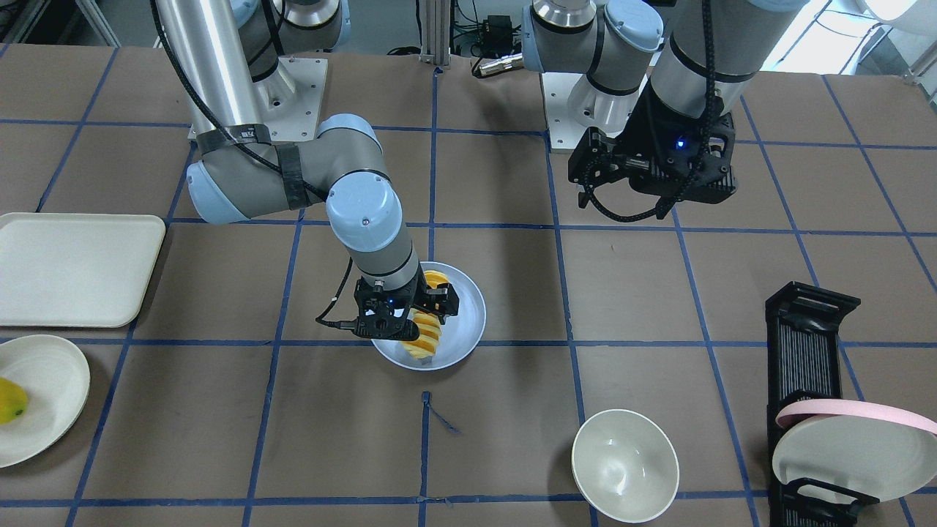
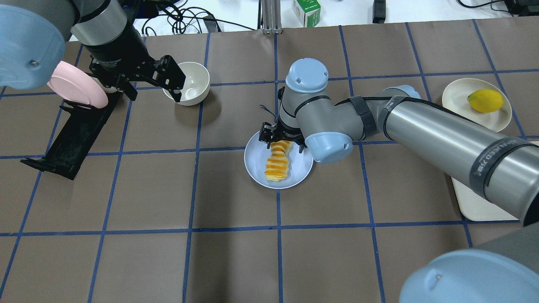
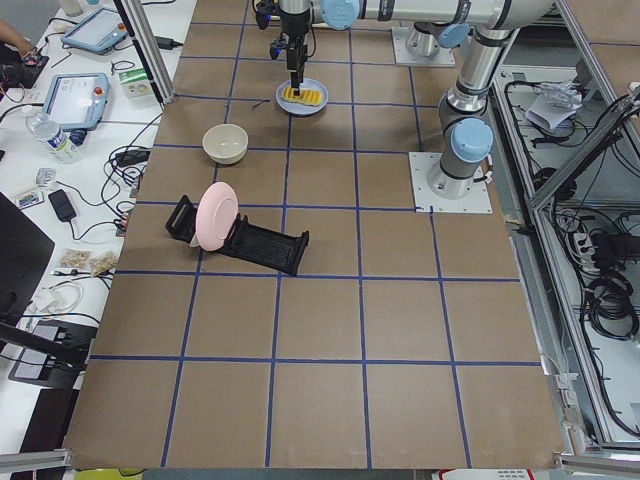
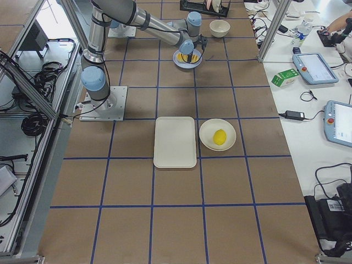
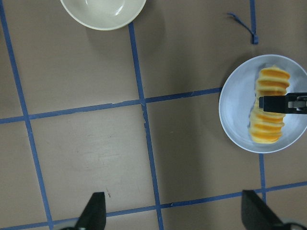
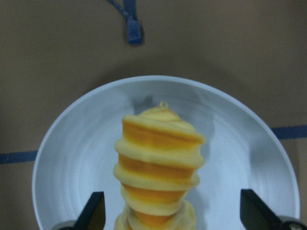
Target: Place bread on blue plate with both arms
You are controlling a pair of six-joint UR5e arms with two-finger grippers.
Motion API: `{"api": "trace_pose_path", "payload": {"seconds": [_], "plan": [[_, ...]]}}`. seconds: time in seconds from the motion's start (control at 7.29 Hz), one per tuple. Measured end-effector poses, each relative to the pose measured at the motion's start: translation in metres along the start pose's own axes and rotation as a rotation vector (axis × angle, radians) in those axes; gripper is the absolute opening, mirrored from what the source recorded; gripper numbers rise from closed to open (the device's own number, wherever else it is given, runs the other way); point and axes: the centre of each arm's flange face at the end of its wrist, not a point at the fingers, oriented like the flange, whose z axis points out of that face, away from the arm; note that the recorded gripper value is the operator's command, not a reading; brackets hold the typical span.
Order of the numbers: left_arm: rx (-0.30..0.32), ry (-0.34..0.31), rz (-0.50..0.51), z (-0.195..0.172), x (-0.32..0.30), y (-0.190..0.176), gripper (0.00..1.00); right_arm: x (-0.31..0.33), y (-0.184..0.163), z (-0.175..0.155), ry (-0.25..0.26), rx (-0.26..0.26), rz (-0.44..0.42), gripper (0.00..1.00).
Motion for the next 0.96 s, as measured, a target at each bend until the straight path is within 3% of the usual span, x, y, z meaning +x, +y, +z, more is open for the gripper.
{"api": "trace_pose_path", "payload": {"seconds": [0.27, 0.69, 0.96], "plan": [[0.002, 0.0, -0.011, 0.0, -0.006, -0.001, 1.0, 0.009, -0.013, -0.034, 0.003, 0.02, -0.006, 1.0], [0.002, 0.0, -0.02, 0.0, -0.011, -0.002, 1.0, 0.107, -0.035, -0.149, 0.079, -0.014, -0.08, 1.0], [0.001, -0.001, -0.019, 0.001, -0.011, -0.002, 1.0, 0.165, -0.019, -0.226, 0.123, 0.006, -0.139, 1.0]]}}
